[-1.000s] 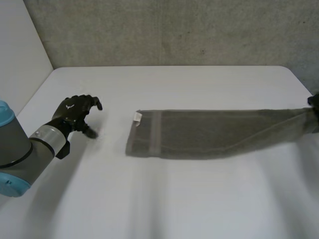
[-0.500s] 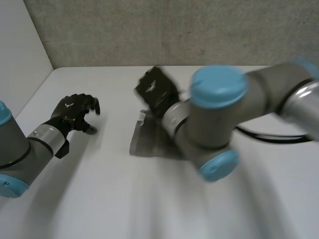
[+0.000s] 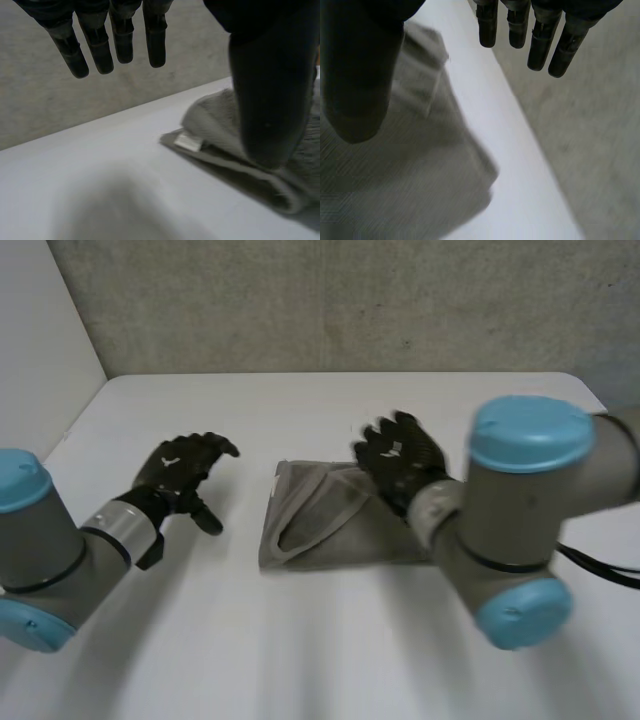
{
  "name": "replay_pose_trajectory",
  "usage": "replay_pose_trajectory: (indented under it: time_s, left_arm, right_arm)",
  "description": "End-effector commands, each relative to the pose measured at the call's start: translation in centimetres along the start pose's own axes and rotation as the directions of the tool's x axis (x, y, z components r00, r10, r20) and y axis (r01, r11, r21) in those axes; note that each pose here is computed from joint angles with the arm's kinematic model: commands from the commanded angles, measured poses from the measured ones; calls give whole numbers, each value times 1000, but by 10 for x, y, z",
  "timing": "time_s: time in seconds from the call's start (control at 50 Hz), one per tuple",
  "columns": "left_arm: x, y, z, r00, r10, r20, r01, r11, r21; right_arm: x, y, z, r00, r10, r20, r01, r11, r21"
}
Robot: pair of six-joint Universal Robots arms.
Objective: Fold the towel.
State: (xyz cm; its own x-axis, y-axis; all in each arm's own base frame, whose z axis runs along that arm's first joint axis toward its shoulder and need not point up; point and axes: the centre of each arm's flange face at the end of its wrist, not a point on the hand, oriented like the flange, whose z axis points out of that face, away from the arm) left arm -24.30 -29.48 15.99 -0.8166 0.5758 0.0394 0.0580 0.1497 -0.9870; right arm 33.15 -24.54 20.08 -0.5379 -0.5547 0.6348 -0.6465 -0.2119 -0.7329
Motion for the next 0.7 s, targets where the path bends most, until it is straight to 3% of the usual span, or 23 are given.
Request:
replay_pose_trajectory:
  time_s: [0.02,0.1,0.28,0.48,0.6,0.7]
  left_arm:
    - [53,4,-11,989,13,-147,-16,1000,-18]
    - [98,6,-23,961,24,-275,-30,999,-19]
    - [125,16,-11,942,53,-332,-56,998,0]
    - [105,32,32,980,54,-193,-57,998,-10]
    - [66,31,44,998,46,-40,-46,999,-12]
    - [32,21,50,995,39,96,-40,999,7]
  right_arm:
    - [10,64,-12,977,208,52,-199,970,-136]
    - [12,81,-18,971,234,44,-226,965,-135]
    - [5,89,-28,970,239,47,-230,962,-145]
    - [0,88,-28,971,233,49,-225,965,-135]
    - [0,88,-28,971,233,49,-225,965,-135]
    - [1,88,-28,970,237,47,-229,964,-135]
